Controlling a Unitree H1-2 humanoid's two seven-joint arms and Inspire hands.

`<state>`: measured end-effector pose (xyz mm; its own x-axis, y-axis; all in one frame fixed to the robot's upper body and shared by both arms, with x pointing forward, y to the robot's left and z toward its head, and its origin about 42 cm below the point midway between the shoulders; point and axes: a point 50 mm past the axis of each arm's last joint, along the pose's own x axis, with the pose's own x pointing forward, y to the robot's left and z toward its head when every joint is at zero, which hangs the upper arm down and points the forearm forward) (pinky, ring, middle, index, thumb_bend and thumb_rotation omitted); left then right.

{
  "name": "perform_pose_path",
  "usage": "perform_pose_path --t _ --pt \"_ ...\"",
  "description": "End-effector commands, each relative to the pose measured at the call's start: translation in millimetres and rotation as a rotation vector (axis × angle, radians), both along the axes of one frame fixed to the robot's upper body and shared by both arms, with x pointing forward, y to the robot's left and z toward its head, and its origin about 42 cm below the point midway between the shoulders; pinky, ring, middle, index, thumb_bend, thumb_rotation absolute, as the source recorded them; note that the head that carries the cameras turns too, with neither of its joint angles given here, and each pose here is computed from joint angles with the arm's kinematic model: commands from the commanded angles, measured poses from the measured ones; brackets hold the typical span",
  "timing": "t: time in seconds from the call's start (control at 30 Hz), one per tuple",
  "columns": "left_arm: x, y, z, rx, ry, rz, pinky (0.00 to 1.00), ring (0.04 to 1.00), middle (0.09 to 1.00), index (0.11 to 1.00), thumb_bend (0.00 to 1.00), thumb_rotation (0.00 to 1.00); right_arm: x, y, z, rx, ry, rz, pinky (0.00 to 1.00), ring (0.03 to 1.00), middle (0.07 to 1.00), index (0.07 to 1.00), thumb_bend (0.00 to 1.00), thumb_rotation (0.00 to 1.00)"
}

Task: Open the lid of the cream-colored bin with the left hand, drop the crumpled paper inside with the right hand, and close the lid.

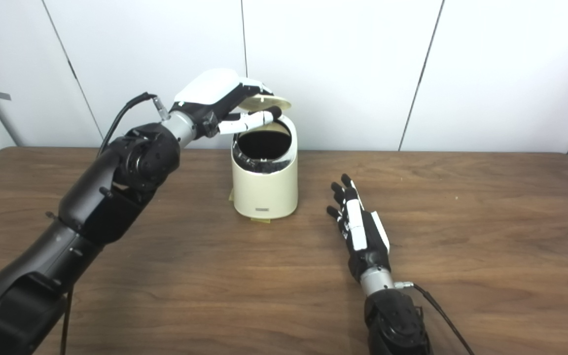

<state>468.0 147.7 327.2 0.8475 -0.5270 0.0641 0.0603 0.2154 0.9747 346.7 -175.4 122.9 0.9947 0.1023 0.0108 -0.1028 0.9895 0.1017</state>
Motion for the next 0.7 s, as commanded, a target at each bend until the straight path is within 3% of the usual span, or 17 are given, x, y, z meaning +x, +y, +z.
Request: perform_pose_path --t 0.0,0.27,0.67 --pt "0 6 30 0.013 -0.104 -0.009 0.83 0.900 0.853 0.800 0.52 1.00 5 6 14 0.001 -0.017 -0.013 0.95 0.988 0.945 0.997 0.65 1.00" --pt "-3 15 15 0.102 -0.115 0.001 0.80 0.888 0.849 0.808 0.57 1.00 9 9 23 0.021 -0.021 -0.057 1.00 1.000 0.928 0.999 0.59 1.00" --pt "-9 18 -3 0.196 -0.130 -0.035 0.80 0.867 0.832 0.798 0.56 1.00 8 4 22 0.038 -0.006 -0.077 1.00 1.000 0.920 1.000 0.62 1.00"
